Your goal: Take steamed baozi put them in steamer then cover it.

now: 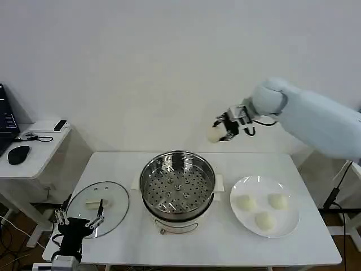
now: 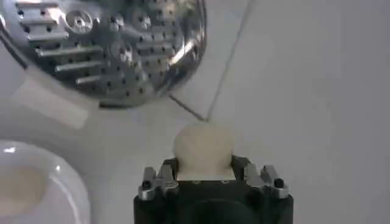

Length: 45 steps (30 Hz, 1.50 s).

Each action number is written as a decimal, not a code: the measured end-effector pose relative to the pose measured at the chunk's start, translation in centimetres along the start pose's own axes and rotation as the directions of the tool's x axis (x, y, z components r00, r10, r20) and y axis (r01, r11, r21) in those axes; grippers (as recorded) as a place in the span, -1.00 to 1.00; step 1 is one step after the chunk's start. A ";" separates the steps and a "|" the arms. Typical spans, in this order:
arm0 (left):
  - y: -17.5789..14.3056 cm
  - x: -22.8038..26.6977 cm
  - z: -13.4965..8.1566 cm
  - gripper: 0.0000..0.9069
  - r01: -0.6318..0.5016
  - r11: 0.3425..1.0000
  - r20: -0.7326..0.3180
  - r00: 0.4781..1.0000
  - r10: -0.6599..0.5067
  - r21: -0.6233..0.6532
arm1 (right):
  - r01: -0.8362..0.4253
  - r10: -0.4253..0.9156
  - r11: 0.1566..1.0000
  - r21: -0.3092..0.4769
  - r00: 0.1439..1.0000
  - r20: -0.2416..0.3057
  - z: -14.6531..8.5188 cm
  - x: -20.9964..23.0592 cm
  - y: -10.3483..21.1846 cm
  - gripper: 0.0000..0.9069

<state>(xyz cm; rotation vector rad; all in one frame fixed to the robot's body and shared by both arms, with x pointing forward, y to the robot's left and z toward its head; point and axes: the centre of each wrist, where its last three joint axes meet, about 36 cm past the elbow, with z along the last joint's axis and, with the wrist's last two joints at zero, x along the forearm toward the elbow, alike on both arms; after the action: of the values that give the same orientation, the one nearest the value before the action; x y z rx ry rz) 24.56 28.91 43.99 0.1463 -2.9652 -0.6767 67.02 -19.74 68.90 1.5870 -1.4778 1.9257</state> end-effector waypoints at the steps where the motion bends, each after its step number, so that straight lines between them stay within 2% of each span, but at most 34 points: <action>1: 0.1 0.0 0.0 1.00 0.003 1.000 0.000 1.000 -0.003 0.000 | 0.010 -0.010 1.000 0.027 1.000 0.014 -0.8 -0.6 -0.2 0.31; 7: 0.3 -0.1 0.2 1.00 0.019 1.000 -0.005 1.000 -0.019 0.002 | 0.061 -0.075 0.981 0.185 0.995 0.066 -5.1 -3.9 -1.0 0.31; 14: 0.4 0.1 0.4 1.00 0.027 1.000 -0.013 1.000 -0.027 0.010 | 0.092 -0.120 0.926 0.366 0.991 0.055 -8.2 -6.9 -1.7 0.31; 23: 0.3 0.0 0.6 1.00 0.029 0.999 -0.016 0.999 -0.028 0.015 | 0.105 -0.148 0.840 0.532 0.988 0.040 -10.0 -10.1 -1.7 0.31; 33: 0.2 -0.2 1.0 1.00 0.031 0.999 -0.026 0.999 -0.030 0.017 | 0.122 -0.180 0.771 0.625 0.983 0.030 -10.5 -13.4 -1.1 0.33; 36: 0.2 -0.2 1.0 1.00 0.032 0.999 -0.027 0.999 -0.032 0.018 | 0.128 -0.187 0.759 0.638 0.982 0.025 -10.4 -14.1 -0.9 0.47; 37: 0.2 -0.2 1.0 1.00 0.032 0.999 -0.028 0.999 -0.031 0.018 | 0.129 -0.188 0.755 0.643 0.982 0.024 -10.4 -14.3 -0.9 0.76; 39: 0.2 -0.2 1.1 1.00 0.032 0.999 -0.029 0.999 -0.031 0.018 | 0.131 -0.191 0.748 0.651 0.981 0.021 -10.3 -14.6 -0.9 1.00; 45: 0.2 0.0 0.9 1.00 0.032 0.999 -0.027 0.999 -0.031 0.019 | 0.115 -0.182 0.737 0.666 0.983 0.032 -10.1 -14.5 -1.0 1.00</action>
<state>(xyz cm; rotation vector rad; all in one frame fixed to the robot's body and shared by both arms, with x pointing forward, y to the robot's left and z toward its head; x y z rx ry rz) 24.47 29.51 43.26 0.2023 -2.9506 -0.6451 67.30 -5.58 58.35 2.0134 -0.6500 2.4602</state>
